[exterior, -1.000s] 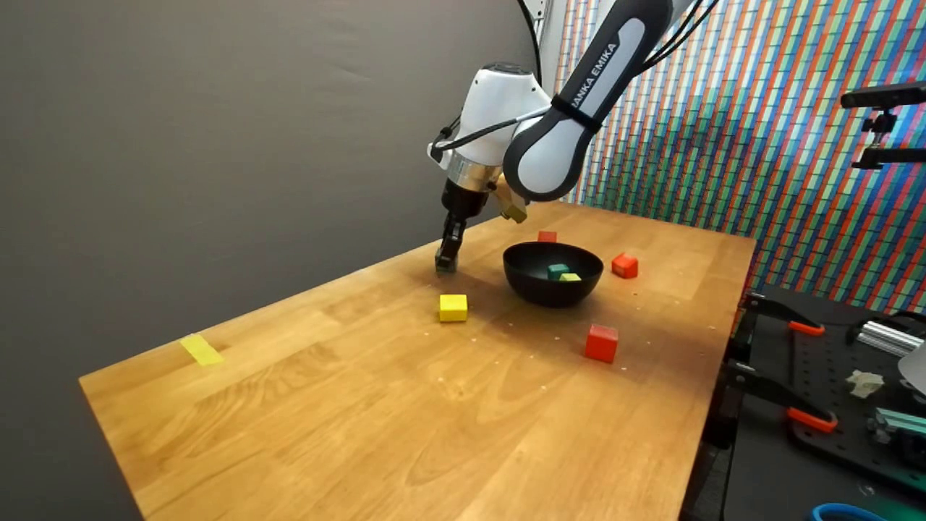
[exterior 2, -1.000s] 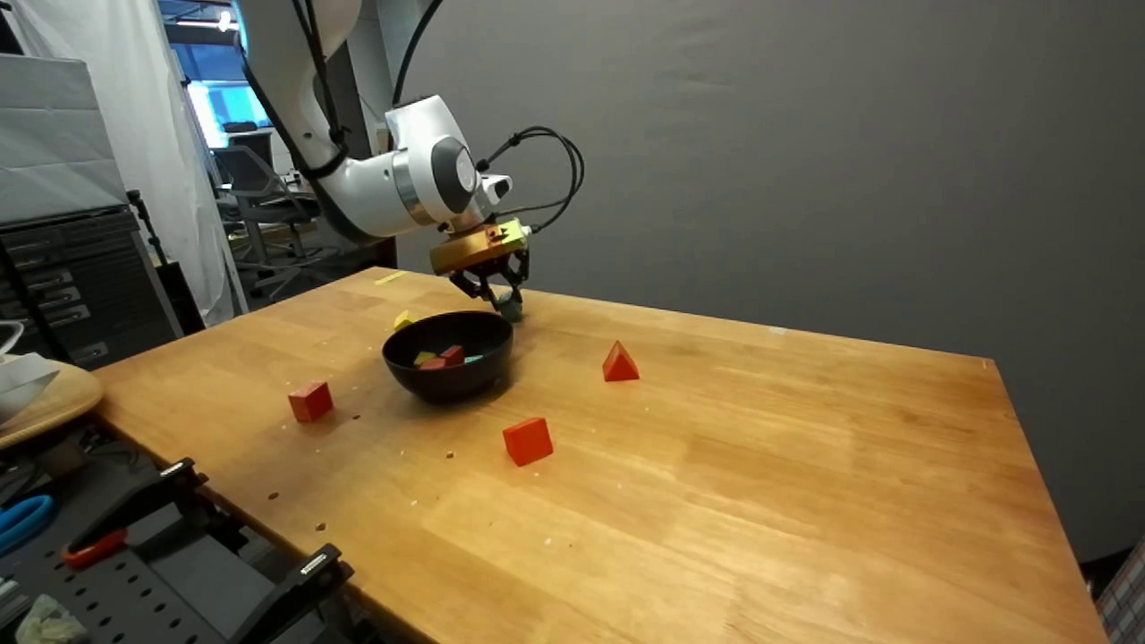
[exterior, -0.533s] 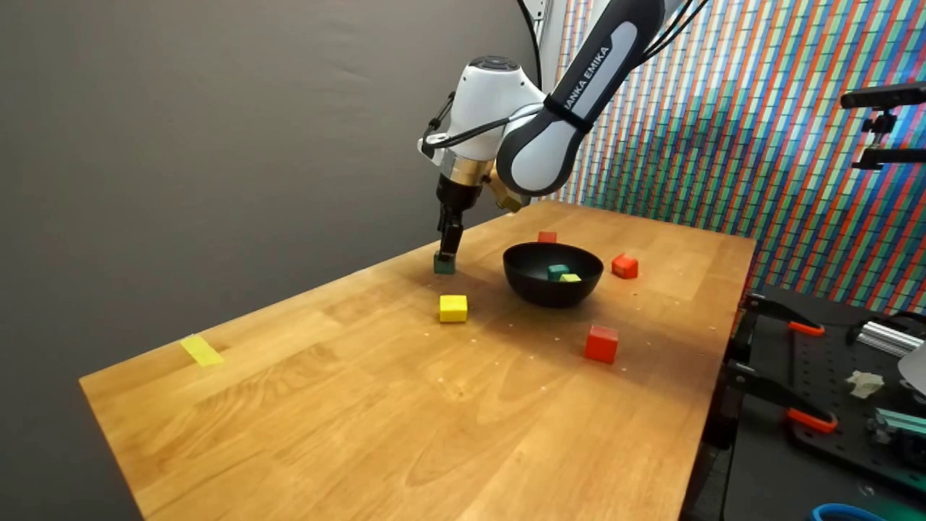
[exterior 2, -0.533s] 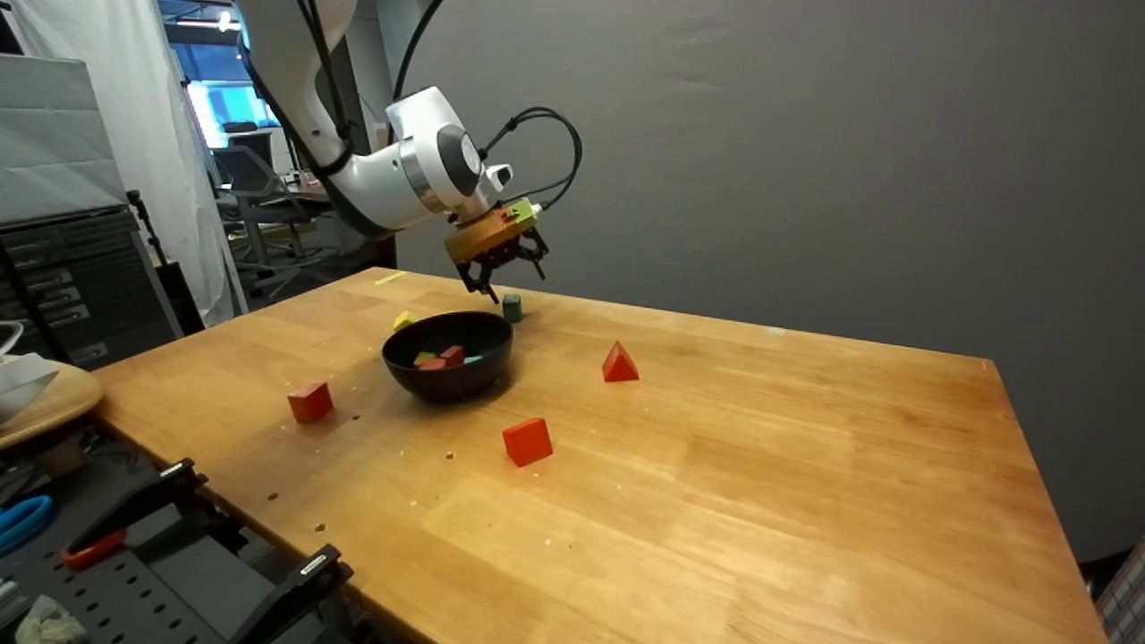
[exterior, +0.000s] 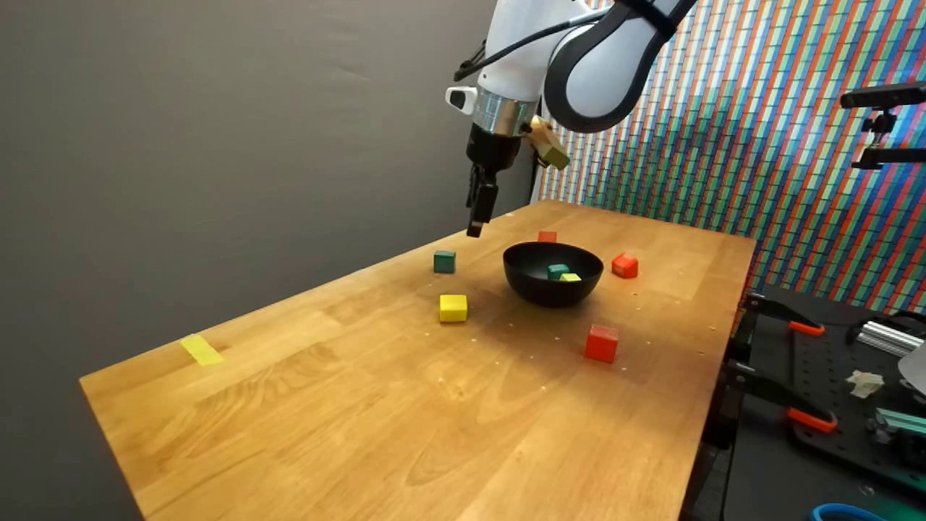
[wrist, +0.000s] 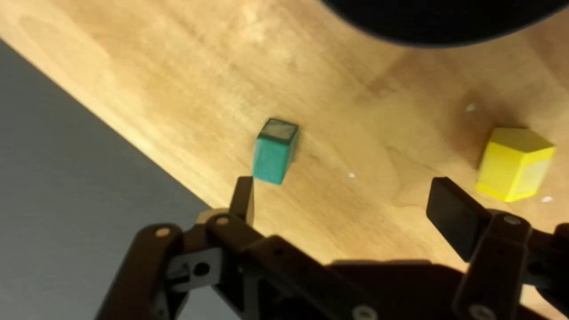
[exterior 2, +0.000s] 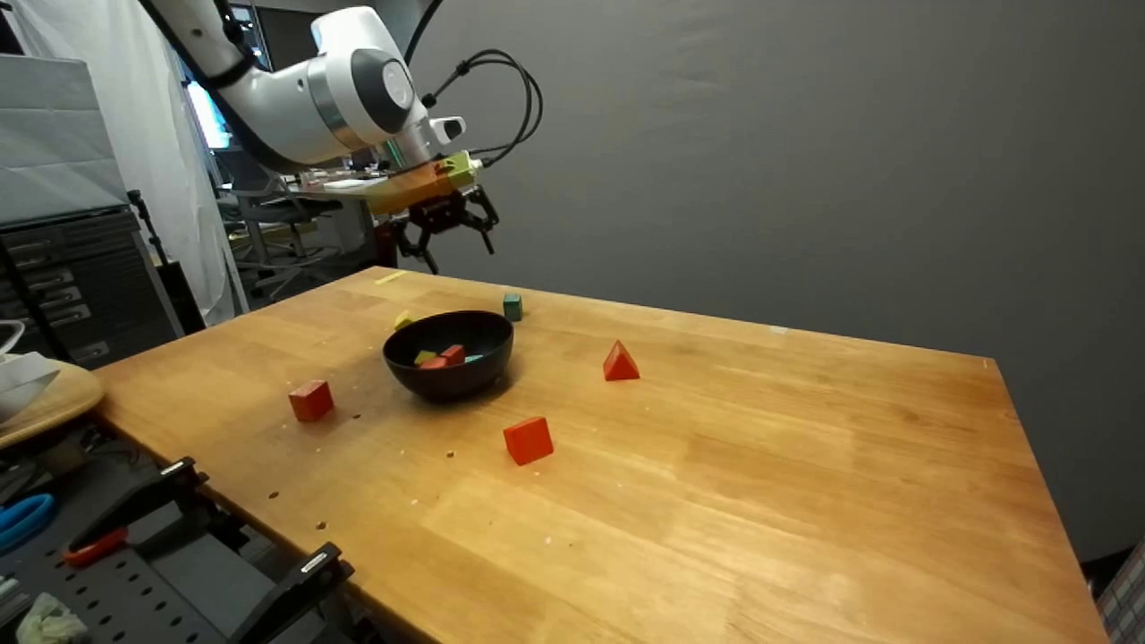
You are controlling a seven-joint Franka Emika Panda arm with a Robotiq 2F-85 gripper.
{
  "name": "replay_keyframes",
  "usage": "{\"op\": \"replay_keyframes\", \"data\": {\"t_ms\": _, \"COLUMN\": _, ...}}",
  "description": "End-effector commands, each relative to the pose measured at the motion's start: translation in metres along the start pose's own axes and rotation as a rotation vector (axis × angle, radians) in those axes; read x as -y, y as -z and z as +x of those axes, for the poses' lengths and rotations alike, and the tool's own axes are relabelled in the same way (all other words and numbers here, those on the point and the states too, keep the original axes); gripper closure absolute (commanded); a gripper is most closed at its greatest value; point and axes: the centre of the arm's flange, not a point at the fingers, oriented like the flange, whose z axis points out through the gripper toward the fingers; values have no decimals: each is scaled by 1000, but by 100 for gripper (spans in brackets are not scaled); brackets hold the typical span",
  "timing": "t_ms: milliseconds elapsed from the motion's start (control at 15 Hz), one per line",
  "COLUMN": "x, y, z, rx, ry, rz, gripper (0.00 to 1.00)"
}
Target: Move the blocks in the black bowl and put them around the bowl
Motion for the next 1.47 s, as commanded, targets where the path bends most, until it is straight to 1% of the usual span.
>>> {"op": "replay_keyframes", "data": {"t_ms": 0, "x": 0, "y": 61, "z": -68, "rx": 46, "ry": -143, "rz": 88, "gripper": 0}}
{"op": "replay_keyframes", "data": {"t_ms": 67, "x": 0, "y": 67, "z": -86, "rx": 56, "ry": -181, "rz": 118, "gripper": 0}}
{"op": "replay_keyframes", "data": {"t_ms": 133, "x": 4, "y": 28, "z": -45, "rx": 49, "ry": -130, "rz": 75, "gripper": 0}}
{"op": "replay_keyframes", "data": {"t_ms": 200, "x": 3, "y": 33, "z": -54, "rx": 54, "ry": -136, "rz": 79, "gripper": 0}}
{"op": "replay_keyframes", "data": {"t_ms": 333, "x": 3, "y": 32, "z": -54, "rx": 55, "ry": -133, "rz": 78, "gripper": 0}}
{"op": "replay_keyframes", "data": {"t_ms": 400, "x": 4, "y": 20, "z": -52, "rx": 60, "ry": -133, "rz": 80, "gripper": 0}}
{"op": "replay_keyframes", "data": {"t_ms": 467, "x": 3, "y": 9, "z": -54, "rx": 64, "ry": -141, "rz": 99, "gripper": 0}}
{"op": "replay_keyframes", "data": {"t_ms": 600, "x": -1, "y": -17, "z": -62, "rx": 106, "ry": -157, "rz": 96, "gripper": 0}}
{"op": "replay_keyframes", "data": {"t_ms": 800, "x": -7, "y": -43, "z": -77, "rx": 156, "ry": -193, "rz": 97, "gripper": 0}}
{"op": "replay_keyframes", "data": {"t_ms": 1067, "x": -11, "y": -60, "z": -85, "rx": 193, "ry": -237, "rz": 117, "gripper": 0}}
{"op": "replay_keyframes", "data": {"t_ms": 1333, "x": 4, "y": -65, "z": -86, "rx": 215, "ry": -252, "rz": 152, "gripper": 0}}
{"op": "replay_keyframes", "data": {"t_ms": 1400, "x": 8, "y": -66, "z": -88, "rx": 220, "ry": -257, "rz": 159, "gripper": 2}}
